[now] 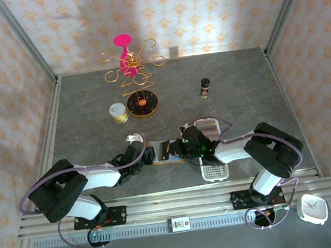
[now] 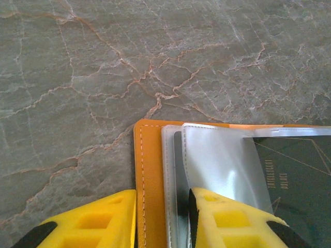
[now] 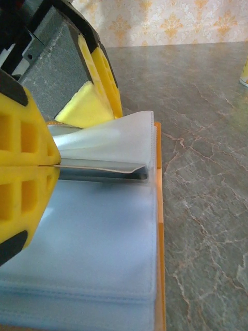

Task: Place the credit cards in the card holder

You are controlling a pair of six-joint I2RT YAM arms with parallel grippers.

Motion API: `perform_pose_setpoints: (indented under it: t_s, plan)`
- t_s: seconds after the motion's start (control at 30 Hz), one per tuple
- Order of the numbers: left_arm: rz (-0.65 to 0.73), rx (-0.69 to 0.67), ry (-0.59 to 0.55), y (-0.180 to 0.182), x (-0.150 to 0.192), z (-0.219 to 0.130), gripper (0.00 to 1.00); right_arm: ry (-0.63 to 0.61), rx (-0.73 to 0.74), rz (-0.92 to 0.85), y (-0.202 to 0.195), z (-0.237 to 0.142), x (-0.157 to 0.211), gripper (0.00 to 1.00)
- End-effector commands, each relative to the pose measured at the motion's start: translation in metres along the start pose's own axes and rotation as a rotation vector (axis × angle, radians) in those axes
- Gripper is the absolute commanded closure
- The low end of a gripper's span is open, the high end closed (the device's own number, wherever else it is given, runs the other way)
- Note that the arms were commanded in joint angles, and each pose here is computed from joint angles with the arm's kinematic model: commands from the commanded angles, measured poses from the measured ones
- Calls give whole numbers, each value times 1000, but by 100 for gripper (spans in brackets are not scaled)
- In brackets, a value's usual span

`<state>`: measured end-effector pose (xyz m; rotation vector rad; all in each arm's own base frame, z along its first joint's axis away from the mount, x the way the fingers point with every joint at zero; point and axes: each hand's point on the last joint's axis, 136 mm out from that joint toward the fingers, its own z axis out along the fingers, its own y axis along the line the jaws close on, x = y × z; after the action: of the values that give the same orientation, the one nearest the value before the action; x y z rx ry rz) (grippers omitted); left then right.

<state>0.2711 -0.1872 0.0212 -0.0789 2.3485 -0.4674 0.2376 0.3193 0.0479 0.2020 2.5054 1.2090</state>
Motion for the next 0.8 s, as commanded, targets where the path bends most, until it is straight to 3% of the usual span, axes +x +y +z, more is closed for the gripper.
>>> perform_pose_setpoints:
  t_s: [0.0,0.2,0.3,0.57,0.7,0.77]
  plan:
    - [22,-1,33,-1,7,2,70,1,3,-21,6,7,-2,100]
    - [23,-4,40,-1,8,3,72,21,53,-23,-4,15,0,100]
    - [23,-9,38,0,7,3,72,14,82,-32,-8,16,-2,92]
    - [22,-7,37,0,7,3,72,21,125,-91,-5,17,-7,86]
    - [20,-6,38,0,7,3,72,-28,201,-128,-12,9,-18,75]
    - [19,-4,39,-1,7,3,72,-43,223,-137,-15,5,-21,75]
